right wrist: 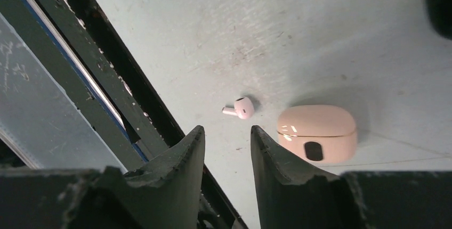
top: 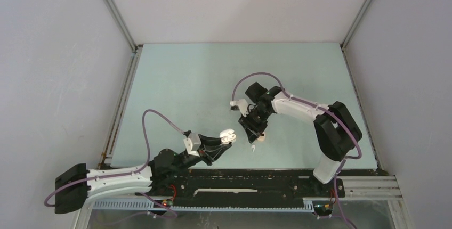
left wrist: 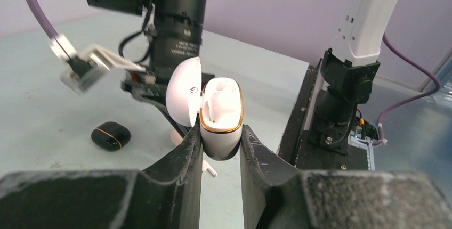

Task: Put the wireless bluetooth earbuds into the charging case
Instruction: Pick up the earbud from the center of the board.

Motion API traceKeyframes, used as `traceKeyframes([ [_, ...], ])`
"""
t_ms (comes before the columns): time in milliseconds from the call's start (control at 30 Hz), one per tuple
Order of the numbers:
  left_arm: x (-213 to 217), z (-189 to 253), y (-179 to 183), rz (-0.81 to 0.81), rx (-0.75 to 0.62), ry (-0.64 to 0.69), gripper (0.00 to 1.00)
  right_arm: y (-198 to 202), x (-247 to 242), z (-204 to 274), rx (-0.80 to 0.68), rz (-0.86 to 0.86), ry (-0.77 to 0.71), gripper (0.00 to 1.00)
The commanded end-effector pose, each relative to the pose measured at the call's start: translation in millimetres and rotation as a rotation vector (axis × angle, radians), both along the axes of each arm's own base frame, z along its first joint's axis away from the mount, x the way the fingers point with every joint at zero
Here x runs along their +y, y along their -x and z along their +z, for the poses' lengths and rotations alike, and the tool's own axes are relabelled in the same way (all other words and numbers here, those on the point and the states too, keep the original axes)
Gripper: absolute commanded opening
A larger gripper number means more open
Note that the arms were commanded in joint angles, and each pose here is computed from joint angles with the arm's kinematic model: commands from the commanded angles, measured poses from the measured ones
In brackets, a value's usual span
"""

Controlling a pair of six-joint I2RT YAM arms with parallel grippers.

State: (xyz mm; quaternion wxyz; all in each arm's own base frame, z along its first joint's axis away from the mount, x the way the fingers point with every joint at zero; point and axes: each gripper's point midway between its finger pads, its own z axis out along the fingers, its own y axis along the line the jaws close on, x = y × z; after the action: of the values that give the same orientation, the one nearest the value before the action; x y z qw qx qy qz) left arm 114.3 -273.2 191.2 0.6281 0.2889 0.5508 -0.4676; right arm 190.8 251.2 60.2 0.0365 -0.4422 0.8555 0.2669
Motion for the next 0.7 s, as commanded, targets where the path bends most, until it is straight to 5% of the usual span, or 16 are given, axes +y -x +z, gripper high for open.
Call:
traceKeyframes([
  [0, 19, -52, -4, 0.06, 0.035, -0.103, 0.0, 10, 4, -5, 0.01, 0.016, 0.083, 0.4],
  [667, 18, -60, -3, 0.055, 0.044, -0.135, 0.0, 7, 3, -43, -0.052, 0.026, 0.249, 0.49],
])
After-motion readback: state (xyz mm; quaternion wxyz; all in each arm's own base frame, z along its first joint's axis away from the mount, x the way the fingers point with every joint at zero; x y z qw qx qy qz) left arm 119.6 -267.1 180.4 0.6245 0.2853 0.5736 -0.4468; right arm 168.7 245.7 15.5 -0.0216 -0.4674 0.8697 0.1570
